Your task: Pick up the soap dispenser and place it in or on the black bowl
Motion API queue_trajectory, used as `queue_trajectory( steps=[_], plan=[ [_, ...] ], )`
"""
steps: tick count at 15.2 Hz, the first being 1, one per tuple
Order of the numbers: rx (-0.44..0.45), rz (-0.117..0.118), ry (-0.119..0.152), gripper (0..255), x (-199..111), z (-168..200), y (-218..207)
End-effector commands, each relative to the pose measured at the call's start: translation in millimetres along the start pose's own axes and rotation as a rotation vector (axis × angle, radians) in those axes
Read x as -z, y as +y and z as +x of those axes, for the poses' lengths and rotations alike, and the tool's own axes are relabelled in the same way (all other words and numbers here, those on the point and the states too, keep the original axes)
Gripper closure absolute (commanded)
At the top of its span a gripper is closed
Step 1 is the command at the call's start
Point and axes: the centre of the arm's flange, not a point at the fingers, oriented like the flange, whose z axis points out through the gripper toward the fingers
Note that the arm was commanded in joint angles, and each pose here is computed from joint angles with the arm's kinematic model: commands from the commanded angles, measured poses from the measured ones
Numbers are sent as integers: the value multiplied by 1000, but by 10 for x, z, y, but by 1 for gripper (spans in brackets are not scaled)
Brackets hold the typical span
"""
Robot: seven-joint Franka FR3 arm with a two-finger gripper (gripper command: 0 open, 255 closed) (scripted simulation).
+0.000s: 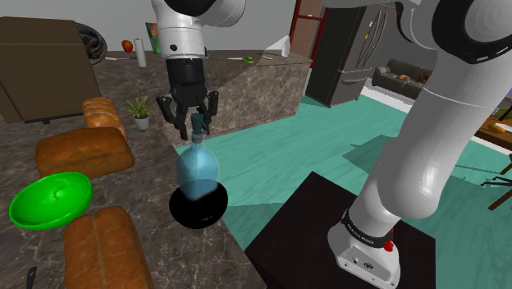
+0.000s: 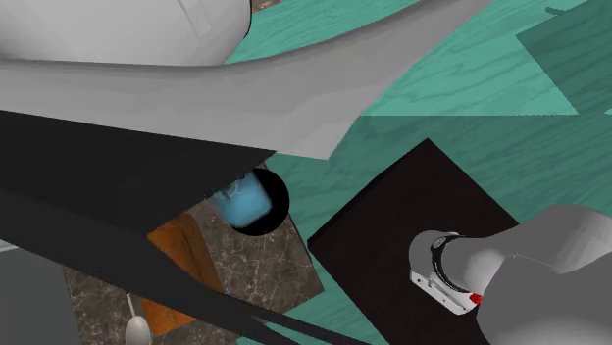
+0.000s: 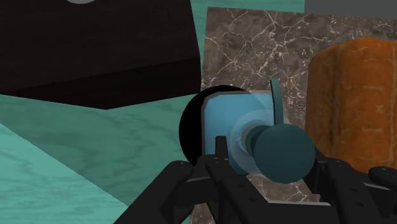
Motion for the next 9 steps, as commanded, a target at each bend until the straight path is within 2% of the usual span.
queue_trajectory(
  steps=[1,9],
  plan=[
    [0,1,1,255,-102,35,14],
    [0,1,1,255,-449,154,35]
  ],
)
